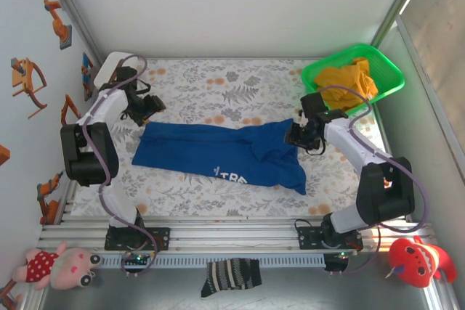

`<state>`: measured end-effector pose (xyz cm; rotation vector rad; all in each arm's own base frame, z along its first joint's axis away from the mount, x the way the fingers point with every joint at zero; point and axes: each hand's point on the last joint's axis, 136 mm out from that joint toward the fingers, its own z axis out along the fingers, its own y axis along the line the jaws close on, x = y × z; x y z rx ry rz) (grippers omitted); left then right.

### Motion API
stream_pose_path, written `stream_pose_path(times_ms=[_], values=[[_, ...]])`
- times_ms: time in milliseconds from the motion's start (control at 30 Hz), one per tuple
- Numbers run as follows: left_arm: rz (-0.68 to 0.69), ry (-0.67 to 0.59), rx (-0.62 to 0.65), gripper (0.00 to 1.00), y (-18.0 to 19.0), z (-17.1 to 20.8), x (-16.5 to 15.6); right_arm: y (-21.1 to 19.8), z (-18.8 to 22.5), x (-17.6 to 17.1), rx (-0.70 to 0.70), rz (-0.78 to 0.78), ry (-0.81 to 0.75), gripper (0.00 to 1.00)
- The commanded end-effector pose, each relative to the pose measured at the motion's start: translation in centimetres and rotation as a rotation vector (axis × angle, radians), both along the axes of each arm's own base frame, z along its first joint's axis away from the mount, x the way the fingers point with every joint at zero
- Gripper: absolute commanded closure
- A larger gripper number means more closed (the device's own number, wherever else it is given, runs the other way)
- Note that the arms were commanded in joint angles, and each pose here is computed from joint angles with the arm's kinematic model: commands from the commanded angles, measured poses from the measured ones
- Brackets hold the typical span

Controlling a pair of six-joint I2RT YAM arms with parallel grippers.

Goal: Fold the inside-out t-shirt

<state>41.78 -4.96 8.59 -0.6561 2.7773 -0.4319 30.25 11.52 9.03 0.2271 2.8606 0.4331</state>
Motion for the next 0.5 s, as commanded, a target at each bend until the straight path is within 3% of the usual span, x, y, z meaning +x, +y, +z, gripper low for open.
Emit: stream_pose_path(times_ms=[0, 267, 333, 400, 467], values=[[-0.026, 0.049, 0.001, 0.36, -0.4, -1.6, -0.5, 1.1, -1.1, 0.4, 0.054, 0.04, 0.0, 0.61], [-0.041, 0.136, 0.045, 0.37, 0.1, -5.5, -2.0, 1.6, -3.1, 2.7, 0.045, 0.023, 0.017, 0.65], [-0.039, 0.153, 0.056, 0.36, 0.3, -6.3, -2.4, 1.7, -3.2, 3.1, 0.047, 0.027, 0.019, 0.76], [-0.039, 0.165, 0.061, 0.37, 0.4, -6.8, -2.6, 1.9, -3.0, 3.3, 0.055, 0.032, 0.015, 0.98], [-0.038, 0.169, 0.067, 0.37, 0.5, -7.0, -2.7, 1.9, -2.2, 3.2, 0.059, 0.038, 0.0, 1.0]])
